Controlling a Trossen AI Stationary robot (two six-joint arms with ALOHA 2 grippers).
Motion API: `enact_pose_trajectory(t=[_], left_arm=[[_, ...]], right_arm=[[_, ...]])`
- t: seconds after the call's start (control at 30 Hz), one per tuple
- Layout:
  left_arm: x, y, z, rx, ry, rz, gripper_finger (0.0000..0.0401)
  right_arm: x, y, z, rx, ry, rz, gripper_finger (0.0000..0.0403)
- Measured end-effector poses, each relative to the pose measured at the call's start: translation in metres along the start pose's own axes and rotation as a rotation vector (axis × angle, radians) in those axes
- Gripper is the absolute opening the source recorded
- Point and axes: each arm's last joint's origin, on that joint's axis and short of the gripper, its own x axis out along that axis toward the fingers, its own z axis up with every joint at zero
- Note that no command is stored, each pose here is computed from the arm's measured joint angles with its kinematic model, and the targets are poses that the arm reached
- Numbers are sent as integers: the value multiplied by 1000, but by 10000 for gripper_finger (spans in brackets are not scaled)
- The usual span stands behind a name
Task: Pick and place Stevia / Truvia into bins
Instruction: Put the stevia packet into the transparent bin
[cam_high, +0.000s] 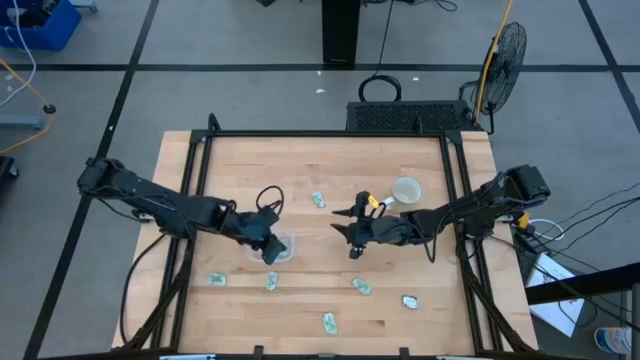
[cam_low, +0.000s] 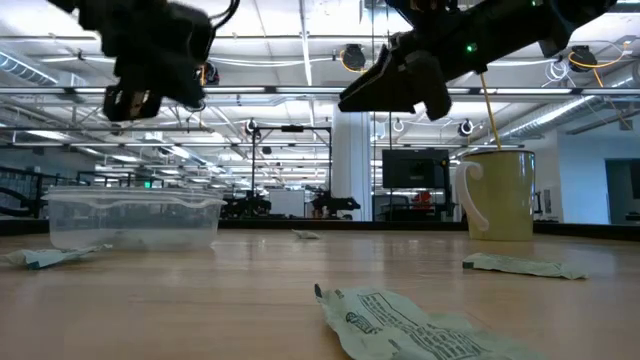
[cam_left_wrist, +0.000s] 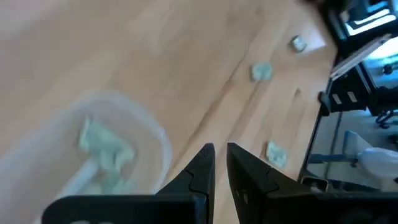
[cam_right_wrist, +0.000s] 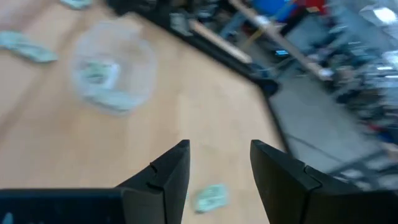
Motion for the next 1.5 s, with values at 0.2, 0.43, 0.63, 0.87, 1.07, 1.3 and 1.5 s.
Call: enact_pose_trajectory(t=[0.2, 0.43, 0.63, 0.87, 1.07, 1.3, 1.5], left_arm=[[-7, -10, 12, 127, -158, 50, 47], [-9, -10, 16, 250, -270, 140, 47], [-10, -9, 20, 319, -377, 242, 47], [-11, -5, 26, 302, -393, 260, 47], [-10, -4, 27, 317, -386, 267, 47], [-10, -3, 26, 343, -363, 266, 47], [-10, -4, 24, 370, -341, 261, 47]], right_arm=[[7, -6, -8, 131, -14, 183, 160], [19, -21, -17, 325, -21, 289, 160], [43, -16, -35, 343, 50, 270, 160], [94, -21, -27, 259, 213, 242, 160], [122, -31, -50, 278, 444, 183, 160], [138, -29, -72, 274, 471, 172, 160], [140, -29, -70, 235, 432, 167, 145]])
